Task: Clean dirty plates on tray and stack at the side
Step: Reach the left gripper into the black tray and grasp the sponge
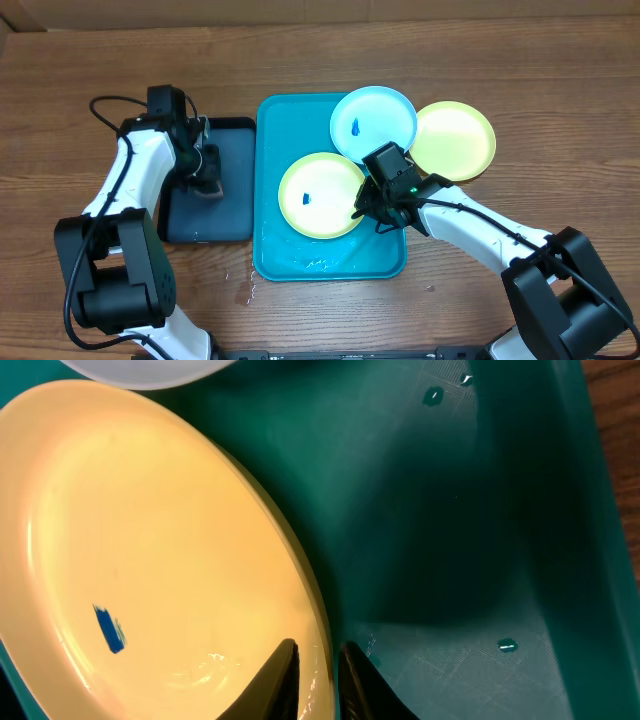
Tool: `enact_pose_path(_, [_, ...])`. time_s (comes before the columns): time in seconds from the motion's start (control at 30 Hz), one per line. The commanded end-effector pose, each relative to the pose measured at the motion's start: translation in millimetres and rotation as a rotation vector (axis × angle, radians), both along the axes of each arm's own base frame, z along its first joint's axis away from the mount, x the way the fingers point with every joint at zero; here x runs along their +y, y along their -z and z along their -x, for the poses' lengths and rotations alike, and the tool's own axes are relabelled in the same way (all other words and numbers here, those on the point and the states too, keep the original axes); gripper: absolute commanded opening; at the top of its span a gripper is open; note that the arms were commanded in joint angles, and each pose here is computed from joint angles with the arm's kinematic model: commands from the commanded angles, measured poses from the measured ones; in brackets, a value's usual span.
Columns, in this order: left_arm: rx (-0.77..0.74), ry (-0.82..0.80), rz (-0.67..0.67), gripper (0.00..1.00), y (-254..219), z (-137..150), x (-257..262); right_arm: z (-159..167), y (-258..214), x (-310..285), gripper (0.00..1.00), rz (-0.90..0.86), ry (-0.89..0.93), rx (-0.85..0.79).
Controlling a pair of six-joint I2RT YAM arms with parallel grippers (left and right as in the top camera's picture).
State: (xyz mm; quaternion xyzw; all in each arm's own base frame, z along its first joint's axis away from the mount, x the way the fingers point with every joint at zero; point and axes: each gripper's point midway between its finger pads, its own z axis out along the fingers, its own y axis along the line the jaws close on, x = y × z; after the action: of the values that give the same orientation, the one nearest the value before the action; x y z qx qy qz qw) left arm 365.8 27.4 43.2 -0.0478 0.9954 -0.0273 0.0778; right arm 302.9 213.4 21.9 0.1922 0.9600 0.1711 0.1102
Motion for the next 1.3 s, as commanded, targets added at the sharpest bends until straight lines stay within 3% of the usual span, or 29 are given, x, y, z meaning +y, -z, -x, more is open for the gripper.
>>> enact_pose_path(0.0, [-0.003,0.037,0.0,0.07,3,0,-4,0,2,-1,0.16,0.01,0.0,-0.004])
enact_pose_path(0.13, [-0.012,0.035,-0.001,0.18,3,-2,-4,0,2,-2,0.16,0.01,0.001,-0.004])
enact_pose_path(0.47, [0.004,0.006,0.006,0.23,24,10,-5,0,2,-2,0.17,0.01,0.001,-0.004])
enact_pose_path(0.63, [0.009,0.006,0.006,0.17,31,15,-6,0,2,-2,0.17,0.01,0.001,-0.004])
enact_pose_path(0.73, [0.002,0.006,0.01,0.04,31,13,-6,0,2,-1,0.17,0.01,0.001,-0.004])
enact_pose_path(0.83, [-0.014,-0.009,0.03,0.04,28,8,-8,0,2,-1,0.25,0.01,0.001,-0.005])
enact_pose_path(1.07, [-0.029,-0.033,0.038,0.04,10,2,1,0,2,-2,0.31,0.01,0.001,-0.005])
enact_pose_path(1.1, [-0.028,-0.034,0.038,0.05,10,2,1,0,2,-2,0.31,0.01,0.001,-0.005])
enact_pose_path(1.2, [-0.028,-0.034,0.037,0.24,10,2,2,0,2,-1,0.31,0.01,0.001,-0.004])
enact_pose_path(1.27, [-0.03,-0.033,0.037,0.25,10,1,1,0,2,-1,0.31,0.01,0.001,-0.004])
